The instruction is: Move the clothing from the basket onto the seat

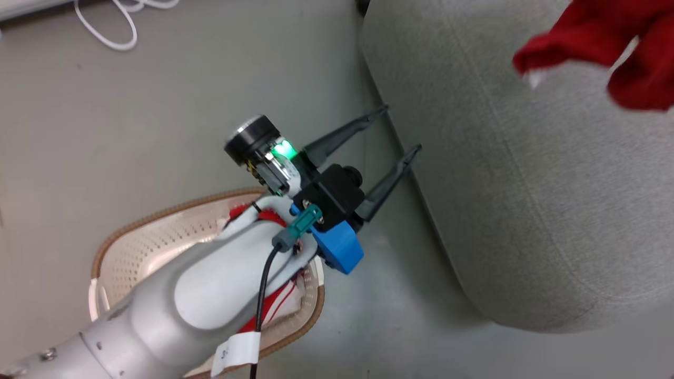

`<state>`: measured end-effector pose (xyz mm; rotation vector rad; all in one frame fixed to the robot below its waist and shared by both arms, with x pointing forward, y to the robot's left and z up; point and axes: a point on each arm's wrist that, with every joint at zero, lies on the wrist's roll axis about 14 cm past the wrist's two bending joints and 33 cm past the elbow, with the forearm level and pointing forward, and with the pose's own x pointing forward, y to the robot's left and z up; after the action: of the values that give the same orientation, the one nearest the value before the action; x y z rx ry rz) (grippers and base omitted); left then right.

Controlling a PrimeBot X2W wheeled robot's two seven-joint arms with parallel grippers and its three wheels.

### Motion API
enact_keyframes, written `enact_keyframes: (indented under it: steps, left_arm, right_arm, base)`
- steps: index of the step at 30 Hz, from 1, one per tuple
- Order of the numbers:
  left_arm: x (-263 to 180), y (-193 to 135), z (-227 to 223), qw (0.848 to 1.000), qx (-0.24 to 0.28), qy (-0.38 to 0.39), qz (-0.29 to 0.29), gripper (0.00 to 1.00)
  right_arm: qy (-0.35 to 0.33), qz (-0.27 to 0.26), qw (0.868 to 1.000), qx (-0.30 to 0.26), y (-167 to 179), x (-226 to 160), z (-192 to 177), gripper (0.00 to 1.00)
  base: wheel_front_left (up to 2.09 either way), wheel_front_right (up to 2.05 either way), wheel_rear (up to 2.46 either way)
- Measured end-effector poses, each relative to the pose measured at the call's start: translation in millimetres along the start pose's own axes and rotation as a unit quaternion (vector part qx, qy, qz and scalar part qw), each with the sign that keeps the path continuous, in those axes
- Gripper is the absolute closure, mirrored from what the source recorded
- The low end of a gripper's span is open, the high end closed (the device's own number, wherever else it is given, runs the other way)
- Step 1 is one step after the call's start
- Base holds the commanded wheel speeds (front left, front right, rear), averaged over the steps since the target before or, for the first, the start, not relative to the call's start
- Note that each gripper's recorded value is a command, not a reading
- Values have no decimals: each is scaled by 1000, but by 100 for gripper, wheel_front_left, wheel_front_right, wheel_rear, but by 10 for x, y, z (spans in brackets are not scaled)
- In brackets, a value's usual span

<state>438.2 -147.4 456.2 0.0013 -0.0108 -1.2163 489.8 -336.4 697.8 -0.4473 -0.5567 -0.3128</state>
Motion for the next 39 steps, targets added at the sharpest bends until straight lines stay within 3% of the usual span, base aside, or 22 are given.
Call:
enact_keyframes:
  steps: [7,15,26,36,39]
  left_arm:
    - [-30,312,-432,1000,-12,18,6,0]
    - [-70,396,-947,998,-40,45,-2,0]
    - [-105,358,-1158,997,-57,57,-12,0]
    - [-125,370,-1176,997,-56,60,-9,0]
    - [-134,370,-1170,997,-54,60,-9,0]
  right_arm:
    - [1,-56,996,-69,-502,327,-343,100]
    - [108,-74,986,-104,-628,139,-1269,100]
    - [260,-70,960,-82,-381,-689,-2170,100]
    - [379,-74,921,-51,-189,-1542,-2638,100]
    - [386,-80,918,-43,-173,-1604,-2661,100]
  base:
    - [0,0,0]
    - [0,0,0]
    - [0,0,0]
    - [0,0,0]
    - [0,0,0]
